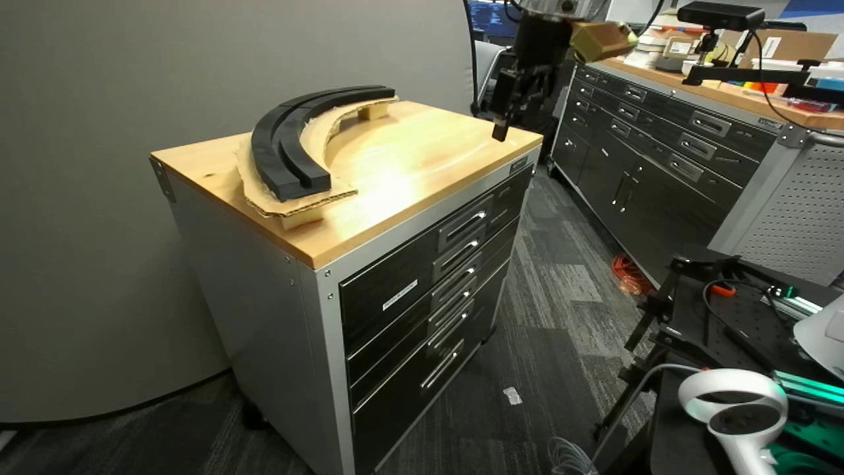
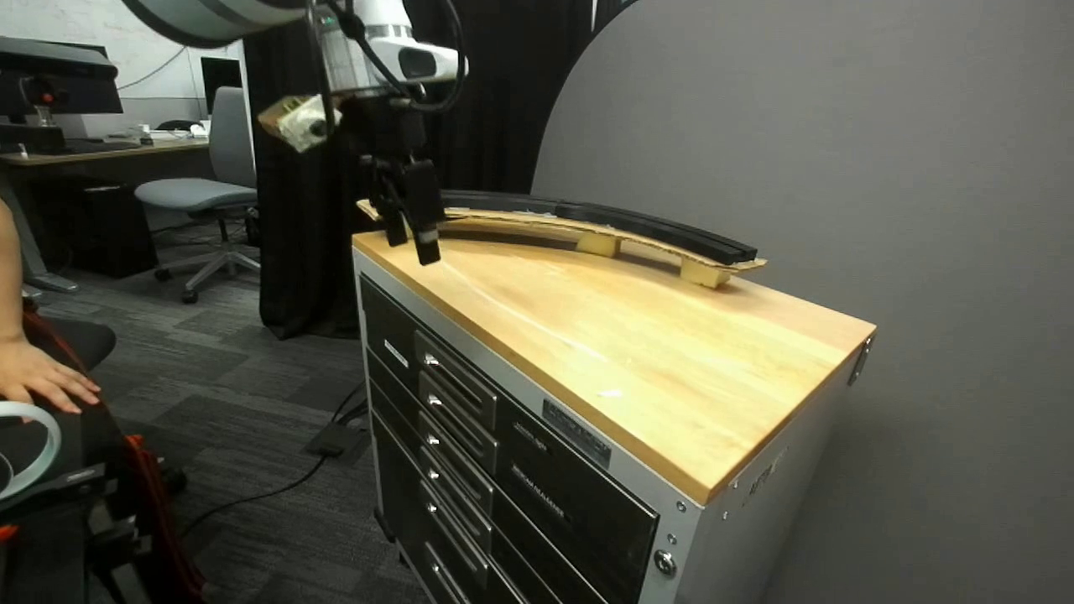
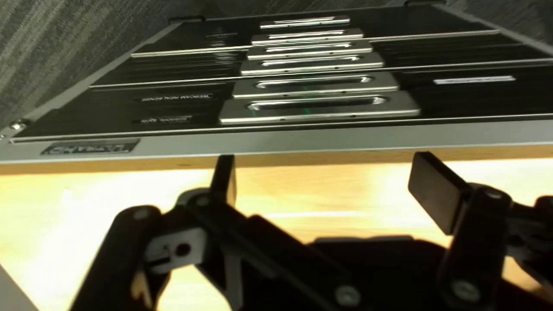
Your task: Put the black object in the open drawer and close the drawer
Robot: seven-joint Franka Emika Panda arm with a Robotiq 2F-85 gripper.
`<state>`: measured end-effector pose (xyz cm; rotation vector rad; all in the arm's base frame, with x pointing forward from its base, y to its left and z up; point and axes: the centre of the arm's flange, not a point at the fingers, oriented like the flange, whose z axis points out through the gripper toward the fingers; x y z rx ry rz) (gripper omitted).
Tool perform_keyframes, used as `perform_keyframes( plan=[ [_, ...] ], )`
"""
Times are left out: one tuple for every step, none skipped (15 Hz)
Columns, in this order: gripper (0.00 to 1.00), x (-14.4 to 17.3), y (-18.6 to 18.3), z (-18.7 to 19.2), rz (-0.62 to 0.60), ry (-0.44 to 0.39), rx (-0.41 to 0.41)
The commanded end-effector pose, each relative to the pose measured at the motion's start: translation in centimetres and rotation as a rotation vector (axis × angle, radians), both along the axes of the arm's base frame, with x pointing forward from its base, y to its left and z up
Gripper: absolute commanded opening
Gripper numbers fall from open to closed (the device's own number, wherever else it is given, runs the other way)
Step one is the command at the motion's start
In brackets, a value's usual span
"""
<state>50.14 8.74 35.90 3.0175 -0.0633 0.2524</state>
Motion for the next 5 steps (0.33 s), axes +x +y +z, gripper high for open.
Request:
perform_keyframes(
  plan=[
    [1.00, -0.4, 0.8, 1.3, 0.056, 0.011, 0.006],
    [1.00, -0.7, 1.4, 2.3, 0.094, 0.017, 0.012],
    [1.00, -0.8, 1.7, 2.8, 0.116, 0.017, 0.012],
    [1.00, -0.9, 1.7, 2.9, 0.126, 0.018, 0.010],
    [1.00, -0.8, 1.6, 2.8, 0.129, 0.021, 0.009]
  ],
)
